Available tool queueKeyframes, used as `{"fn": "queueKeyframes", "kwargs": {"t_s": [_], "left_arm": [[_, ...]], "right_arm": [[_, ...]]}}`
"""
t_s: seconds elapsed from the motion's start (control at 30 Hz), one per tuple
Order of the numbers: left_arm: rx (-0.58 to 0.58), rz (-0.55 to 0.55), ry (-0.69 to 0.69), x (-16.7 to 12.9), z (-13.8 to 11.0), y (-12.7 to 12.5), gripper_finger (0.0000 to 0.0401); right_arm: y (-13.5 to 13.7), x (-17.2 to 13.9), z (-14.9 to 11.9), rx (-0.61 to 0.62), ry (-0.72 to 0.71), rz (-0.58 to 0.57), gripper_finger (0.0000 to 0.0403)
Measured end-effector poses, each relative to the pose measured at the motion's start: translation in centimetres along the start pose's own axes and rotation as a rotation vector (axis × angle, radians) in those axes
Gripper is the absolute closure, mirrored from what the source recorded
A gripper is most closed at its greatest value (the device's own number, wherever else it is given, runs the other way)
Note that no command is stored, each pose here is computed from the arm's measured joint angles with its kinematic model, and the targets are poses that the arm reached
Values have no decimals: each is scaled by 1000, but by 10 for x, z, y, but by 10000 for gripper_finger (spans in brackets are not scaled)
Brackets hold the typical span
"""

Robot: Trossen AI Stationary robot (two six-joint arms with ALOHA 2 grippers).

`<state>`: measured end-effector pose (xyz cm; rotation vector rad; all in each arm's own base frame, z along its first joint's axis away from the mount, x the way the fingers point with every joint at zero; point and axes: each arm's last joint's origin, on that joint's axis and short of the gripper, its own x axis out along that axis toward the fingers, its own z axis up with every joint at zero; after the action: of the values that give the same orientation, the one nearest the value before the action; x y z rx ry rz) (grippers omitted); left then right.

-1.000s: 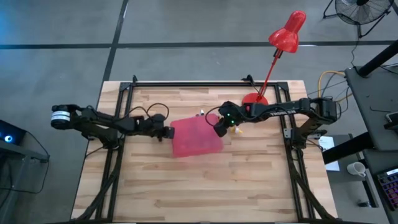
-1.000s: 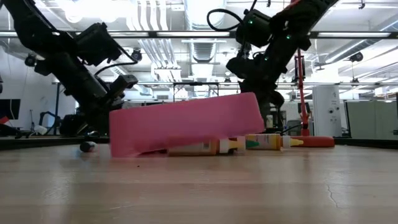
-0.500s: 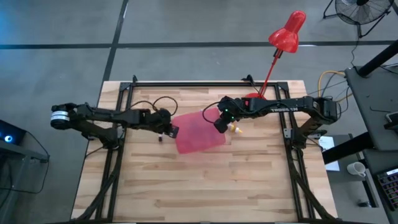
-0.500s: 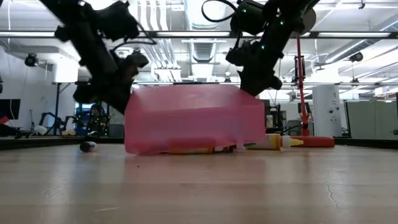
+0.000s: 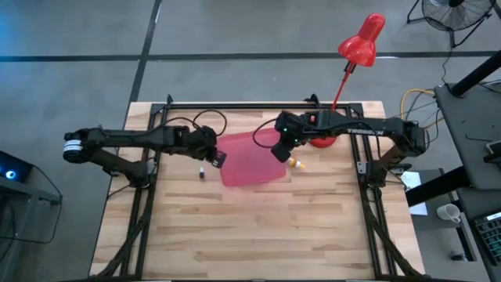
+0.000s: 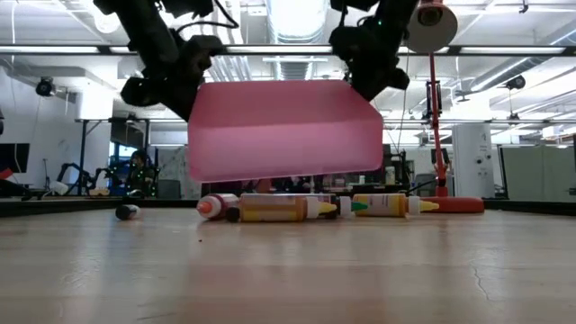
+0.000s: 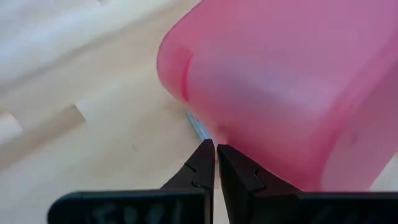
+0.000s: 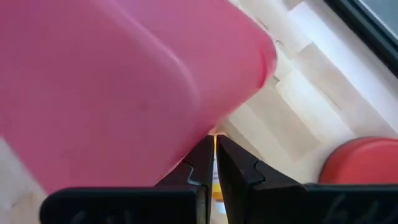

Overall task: Pick & Place food coloring
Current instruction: Prepare the red bin

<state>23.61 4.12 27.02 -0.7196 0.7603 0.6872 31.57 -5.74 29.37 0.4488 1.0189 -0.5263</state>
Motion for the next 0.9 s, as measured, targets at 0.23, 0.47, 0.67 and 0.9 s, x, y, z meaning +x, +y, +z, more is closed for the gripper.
{"fn": "queueKeyframes", "kwargs": {"t_s": [0.23, 0.47, 0.67, 0.9], "left_arm": [[12, 126, -78, -4, 2, 5, 401], [78, 264, -260, -16, 15, 4, 401], [136, 456, -452, -20, 22, 6, 401], [156, 607, -556, -22, 25, 11, 401]], "right_arm": [[3, 0, 0, -61, -1, 22, 385], [1, -1, 13, -161, -186, -135, 385], [-11, 3, 35, -241, -343, -280, 385], [-20, 53, 47, -250, -255, -218, 385]]}}
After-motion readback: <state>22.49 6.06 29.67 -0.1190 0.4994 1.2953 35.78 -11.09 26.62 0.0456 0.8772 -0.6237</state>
